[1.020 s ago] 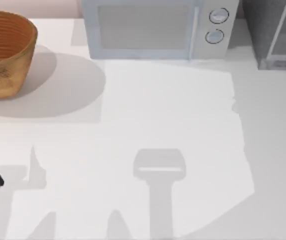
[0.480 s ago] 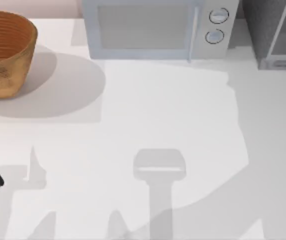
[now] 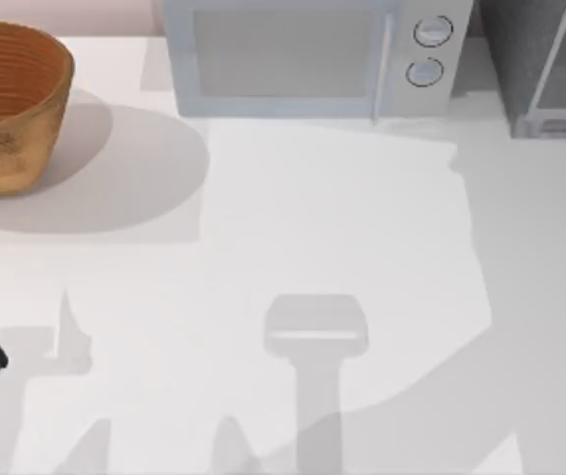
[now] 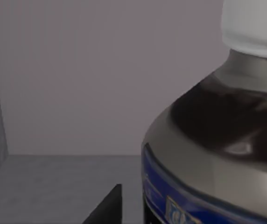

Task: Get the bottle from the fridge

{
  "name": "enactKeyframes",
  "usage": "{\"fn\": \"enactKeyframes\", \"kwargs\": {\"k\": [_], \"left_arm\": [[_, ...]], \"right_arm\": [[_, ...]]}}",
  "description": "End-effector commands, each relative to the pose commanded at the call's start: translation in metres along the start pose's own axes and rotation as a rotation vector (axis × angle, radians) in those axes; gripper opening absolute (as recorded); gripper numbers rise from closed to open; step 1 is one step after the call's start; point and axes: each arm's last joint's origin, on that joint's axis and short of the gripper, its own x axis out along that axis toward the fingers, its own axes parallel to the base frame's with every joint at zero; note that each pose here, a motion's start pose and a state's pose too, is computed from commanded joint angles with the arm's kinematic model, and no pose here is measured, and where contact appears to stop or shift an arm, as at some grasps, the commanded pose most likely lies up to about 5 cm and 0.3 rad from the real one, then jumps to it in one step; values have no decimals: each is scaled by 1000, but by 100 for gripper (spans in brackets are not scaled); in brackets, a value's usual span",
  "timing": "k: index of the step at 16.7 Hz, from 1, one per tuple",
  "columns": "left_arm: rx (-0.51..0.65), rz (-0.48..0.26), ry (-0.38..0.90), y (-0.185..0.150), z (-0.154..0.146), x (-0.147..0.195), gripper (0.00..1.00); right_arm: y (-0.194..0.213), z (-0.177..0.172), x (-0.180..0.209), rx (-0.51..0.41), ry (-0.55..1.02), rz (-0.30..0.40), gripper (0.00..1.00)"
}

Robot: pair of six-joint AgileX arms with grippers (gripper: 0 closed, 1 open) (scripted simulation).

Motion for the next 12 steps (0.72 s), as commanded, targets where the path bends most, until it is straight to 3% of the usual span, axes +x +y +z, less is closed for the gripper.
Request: {"fn": "enactKeyframes", "kwargs": {"k": [8, 12], "left_arm": [[0, 0, 0, 0, 0, 0, 100], [0, 0, 0, 0, 0, 0, 100]], "right_arm": [[0, 0, 0, 0, 0, 0, 2], [0, 0, 0, 0, 0, 0, 0]]}}
